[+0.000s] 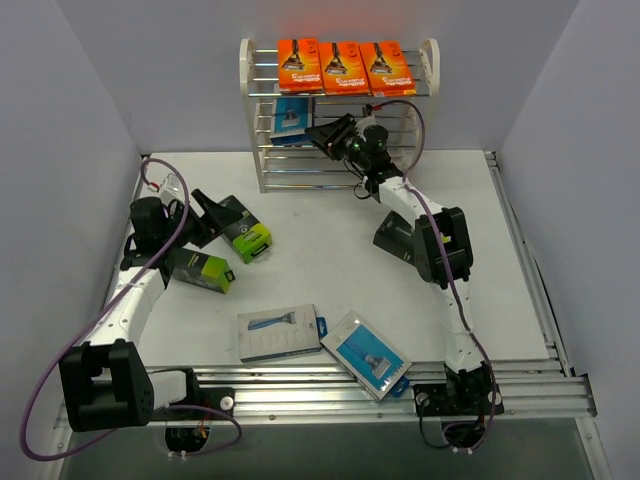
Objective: Place and organize the shaving razors onto the shelf
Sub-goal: Place the shaving razor onto shelf
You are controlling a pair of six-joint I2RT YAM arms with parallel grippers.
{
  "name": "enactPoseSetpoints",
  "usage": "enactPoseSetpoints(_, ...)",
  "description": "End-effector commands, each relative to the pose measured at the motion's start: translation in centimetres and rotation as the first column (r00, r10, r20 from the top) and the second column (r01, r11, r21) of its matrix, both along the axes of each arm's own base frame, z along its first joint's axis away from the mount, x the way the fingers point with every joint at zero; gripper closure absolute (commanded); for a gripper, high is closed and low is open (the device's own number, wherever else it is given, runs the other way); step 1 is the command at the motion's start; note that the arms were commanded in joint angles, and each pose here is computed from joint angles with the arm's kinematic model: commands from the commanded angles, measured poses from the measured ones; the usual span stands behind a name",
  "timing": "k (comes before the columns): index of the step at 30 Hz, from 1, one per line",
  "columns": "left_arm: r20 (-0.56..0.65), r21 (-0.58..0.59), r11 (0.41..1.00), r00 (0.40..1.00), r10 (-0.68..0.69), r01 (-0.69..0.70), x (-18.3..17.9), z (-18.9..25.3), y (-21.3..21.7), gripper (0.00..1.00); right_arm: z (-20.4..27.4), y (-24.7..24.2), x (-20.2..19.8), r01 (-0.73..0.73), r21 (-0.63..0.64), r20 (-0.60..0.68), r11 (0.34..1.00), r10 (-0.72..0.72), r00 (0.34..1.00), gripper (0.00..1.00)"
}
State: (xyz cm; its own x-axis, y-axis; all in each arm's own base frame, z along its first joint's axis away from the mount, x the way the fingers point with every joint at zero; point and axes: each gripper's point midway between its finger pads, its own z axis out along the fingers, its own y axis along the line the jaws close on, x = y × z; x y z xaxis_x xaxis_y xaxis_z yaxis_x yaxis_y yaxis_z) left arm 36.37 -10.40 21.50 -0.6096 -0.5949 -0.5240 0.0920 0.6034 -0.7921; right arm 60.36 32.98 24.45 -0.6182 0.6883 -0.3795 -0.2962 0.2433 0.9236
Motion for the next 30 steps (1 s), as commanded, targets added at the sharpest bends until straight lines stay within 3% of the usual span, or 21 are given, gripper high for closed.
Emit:
enactPoseSetpoints(1,0.073,-0.006,1.0,0.997,-0.01,0.011,0.6,1.7,0.1,0.14,3.5,-0.3,0.1,-0.007,0.022,0.103,1.0,0.004,0.995,0.67)
enactPoseSetpoints(2,0.073,-0.005,1.0,0.997,-0.008,0.008,0.6,1.7,0.2,0.14,3.5,-0.4,0.1,-0.005,0.022,0.103,1.0,0.003,0.995,0.61)
enactPoseSetpoints(7,0.075,-0.008,1.0,0.997,-0.008,0.009,0.6,1.8,0.2,0.14,3.9,-0.7,0.1,0.0,0.023,0.105,1.0,-0.002,0.994,0.51)
enactPoseSetpoints(9,0.075,-0.008,1.0,0.997,-0.01,0.01,0.6,1.7,0.1,0.14,4.2,-0.7,0.0,0.002,0.025,0.104,1.0,-0.005,0.995,0.44)
enactPoseSetpoints(10,0.076,-0.008,1.0,0.997,-0.011,0.012,0.5,1.8,0.1,0.14,4.1,-0.8,0.1,0.004,0.026,0.099,1.0,-0.006,0.995,0.35)
enactPoseSetpoints(13,0.08,-0.008,1.0,0.997,-0.01,0.01,0.6,1.9,0.1,0.14,4.4,-1.1,0.1,0.005,0.026,0.098,1.0,-0.007,0.995,0.28)
enactPoseSetpoints(30,0.089,-0.01,1.0,0.996,-0.012,0.013,0.4,2.2,0.1,0.14,4.9,-1.7,-0.6,0.011,-0.007,0.074,1.0,-0.011,0.997,0.24)
